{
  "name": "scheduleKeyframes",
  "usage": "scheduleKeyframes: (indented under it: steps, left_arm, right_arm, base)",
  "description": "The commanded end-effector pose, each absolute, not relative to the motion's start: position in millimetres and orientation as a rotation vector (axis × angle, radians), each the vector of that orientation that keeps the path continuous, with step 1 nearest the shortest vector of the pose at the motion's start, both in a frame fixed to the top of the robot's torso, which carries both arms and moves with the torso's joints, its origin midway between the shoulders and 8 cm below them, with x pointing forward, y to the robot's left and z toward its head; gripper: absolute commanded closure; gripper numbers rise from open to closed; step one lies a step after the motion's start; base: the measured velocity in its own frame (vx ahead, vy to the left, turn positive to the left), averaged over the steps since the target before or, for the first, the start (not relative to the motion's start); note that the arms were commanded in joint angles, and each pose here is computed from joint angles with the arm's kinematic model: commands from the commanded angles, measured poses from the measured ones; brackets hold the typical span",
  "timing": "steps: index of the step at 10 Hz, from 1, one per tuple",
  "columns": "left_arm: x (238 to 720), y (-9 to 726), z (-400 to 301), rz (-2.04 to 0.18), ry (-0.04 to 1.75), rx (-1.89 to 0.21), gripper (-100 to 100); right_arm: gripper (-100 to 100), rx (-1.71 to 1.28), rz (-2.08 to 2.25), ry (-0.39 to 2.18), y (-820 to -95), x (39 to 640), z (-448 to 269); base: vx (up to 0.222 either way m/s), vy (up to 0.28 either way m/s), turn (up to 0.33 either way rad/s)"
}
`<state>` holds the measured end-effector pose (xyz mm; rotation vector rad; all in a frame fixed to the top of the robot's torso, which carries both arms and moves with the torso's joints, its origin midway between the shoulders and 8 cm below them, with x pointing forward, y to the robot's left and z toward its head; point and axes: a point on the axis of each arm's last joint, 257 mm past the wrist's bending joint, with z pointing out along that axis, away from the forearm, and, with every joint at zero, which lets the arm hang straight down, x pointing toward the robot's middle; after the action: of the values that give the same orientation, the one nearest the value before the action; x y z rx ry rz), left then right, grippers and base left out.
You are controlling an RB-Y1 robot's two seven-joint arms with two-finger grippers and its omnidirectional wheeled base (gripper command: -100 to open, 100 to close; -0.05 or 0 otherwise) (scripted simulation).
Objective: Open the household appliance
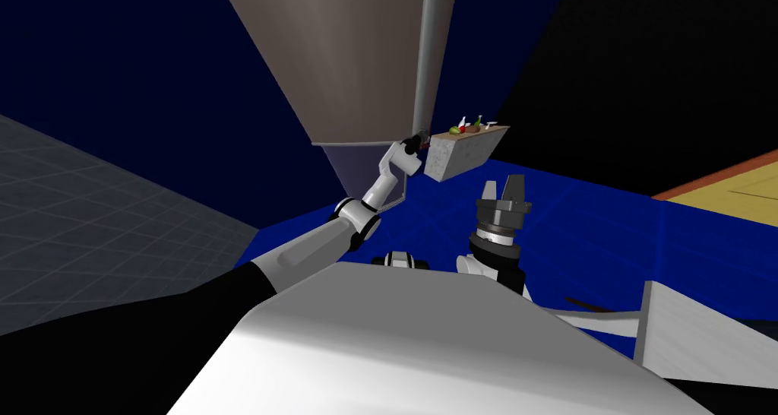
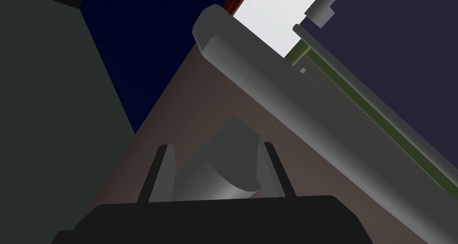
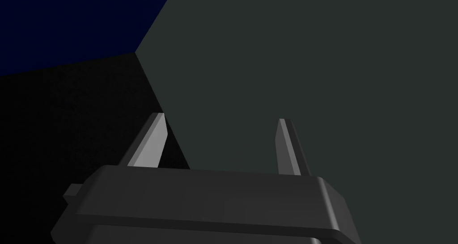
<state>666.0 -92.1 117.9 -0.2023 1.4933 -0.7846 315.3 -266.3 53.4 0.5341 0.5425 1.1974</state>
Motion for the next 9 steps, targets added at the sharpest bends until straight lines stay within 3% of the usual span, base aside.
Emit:
scheduleKeyframes:
  steps: [1, 9]
  left_arm:
    - [664, -97, 116, -0.792, 1.499, -0.195, 100]
    - [644, -135, 118, -0.868, 1.513, -0.124, 100]
  right_arm:
    - [0, 0.534, 1.197, 0.542, -266, 315, 53]
    - [0, 0.534, 1.197, 0.543, -266, 315, 53]
  base:
    - [-0.078, 0.083, -0.058]
    - [-0.106, 0.189, -0.087]
